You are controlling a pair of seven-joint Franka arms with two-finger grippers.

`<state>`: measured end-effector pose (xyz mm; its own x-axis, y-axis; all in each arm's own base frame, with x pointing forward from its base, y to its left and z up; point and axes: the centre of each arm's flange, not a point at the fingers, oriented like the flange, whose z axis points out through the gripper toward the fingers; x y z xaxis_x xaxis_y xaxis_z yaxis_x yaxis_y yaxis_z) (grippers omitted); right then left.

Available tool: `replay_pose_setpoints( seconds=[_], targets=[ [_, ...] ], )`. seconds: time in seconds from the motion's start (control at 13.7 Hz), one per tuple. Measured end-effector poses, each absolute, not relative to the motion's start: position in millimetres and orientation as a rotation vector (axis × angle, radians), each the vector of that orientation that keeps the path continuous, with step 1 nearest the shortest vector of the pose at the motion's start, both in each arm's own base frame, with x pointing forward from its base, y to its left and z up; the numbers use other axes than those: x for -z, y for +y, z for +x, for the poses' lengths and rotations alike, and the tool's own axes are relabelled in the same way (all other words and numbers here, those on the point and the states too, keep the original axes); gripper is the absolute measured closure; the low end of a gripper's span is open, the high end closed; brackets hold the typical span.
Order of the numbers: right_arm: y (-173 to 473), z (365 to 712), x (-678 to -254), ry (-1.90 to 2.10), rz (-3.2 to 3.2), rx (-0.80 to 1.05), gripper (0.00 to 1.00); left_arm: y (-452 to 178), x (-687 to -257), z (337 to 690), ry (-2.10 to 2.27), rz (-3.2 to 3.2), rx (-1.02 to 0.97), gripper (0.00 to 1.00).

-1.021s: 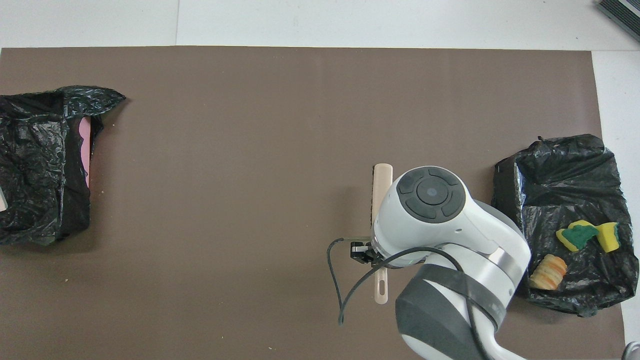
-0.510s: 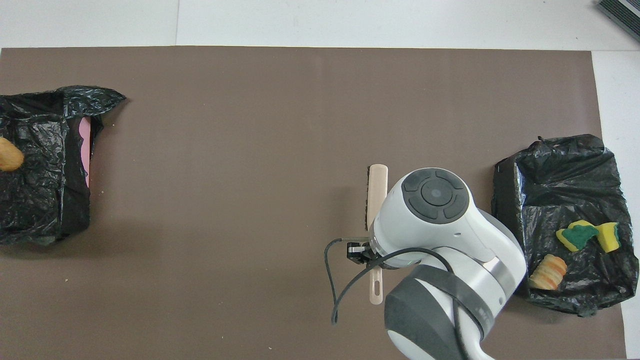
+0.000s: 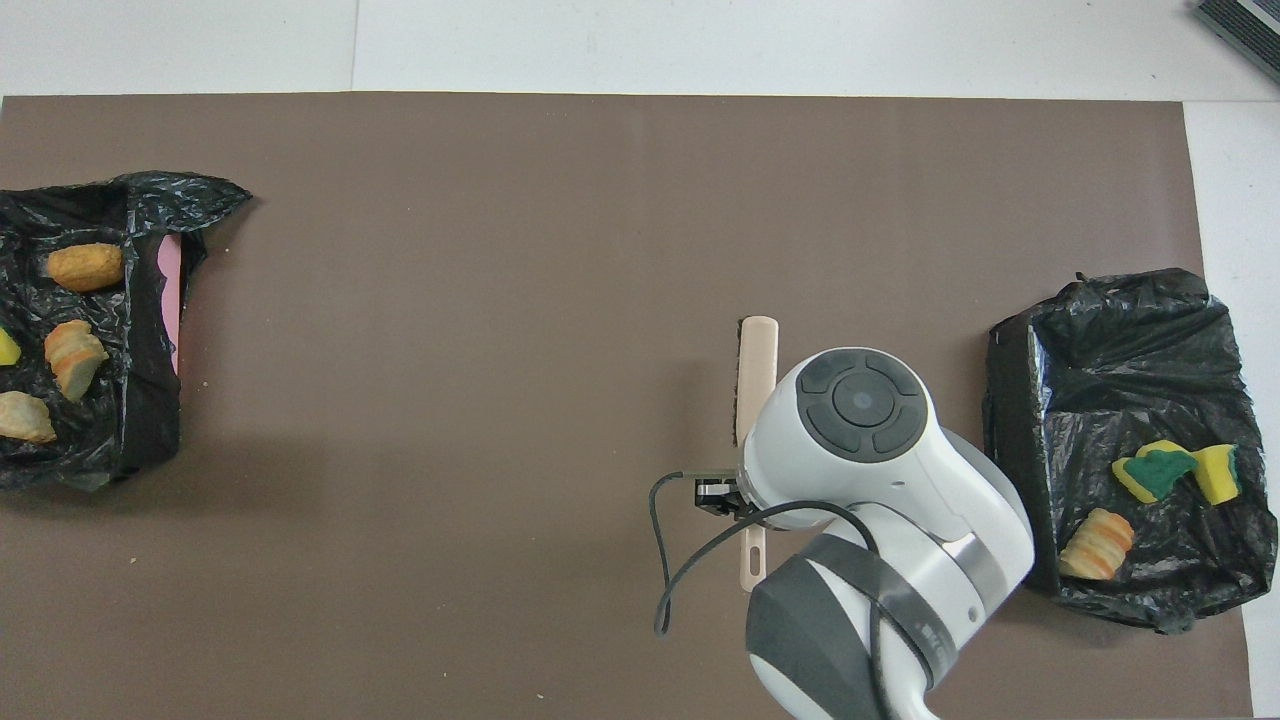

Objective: Sweep and dump trash in bin
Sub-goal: 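Tilt the dustpan with the left gripper to dump debris into the bag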

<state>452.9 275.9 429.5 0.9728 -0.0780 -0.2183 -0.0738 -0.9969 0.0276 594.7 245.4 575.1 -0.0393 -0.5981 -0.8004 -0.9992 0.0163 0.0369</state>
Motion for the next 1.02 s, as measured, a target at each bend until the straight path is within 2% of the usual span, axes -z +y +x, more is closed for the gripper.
replay_pose_setpoints(
  seconds=[0.29, 0.44, 0.73, 1.02],
  targets=[
    [276, 453, -430, -0.114, 3.098, 0.336, 0.74, 224, -612, 589, 1.639, -1.663, -0.829, 0.68],
    [278, 453, -428, -0.114, 3.089, 0.33, 0.74, 217, -620, 580, 1.653, -1.786, -0.711, 0.68],
    [285, 456, -414, -0.147, 3.074, 0.345, 0.74, 193, -600, 579, 1.682, -2.044, -0.484, 0.68],
    [296, 460, -416, -0.191, 3.111, 0.307, 0.74, 136, -577, 588, 1.578, -2.304, -0.303, 0.68]
  ],
)
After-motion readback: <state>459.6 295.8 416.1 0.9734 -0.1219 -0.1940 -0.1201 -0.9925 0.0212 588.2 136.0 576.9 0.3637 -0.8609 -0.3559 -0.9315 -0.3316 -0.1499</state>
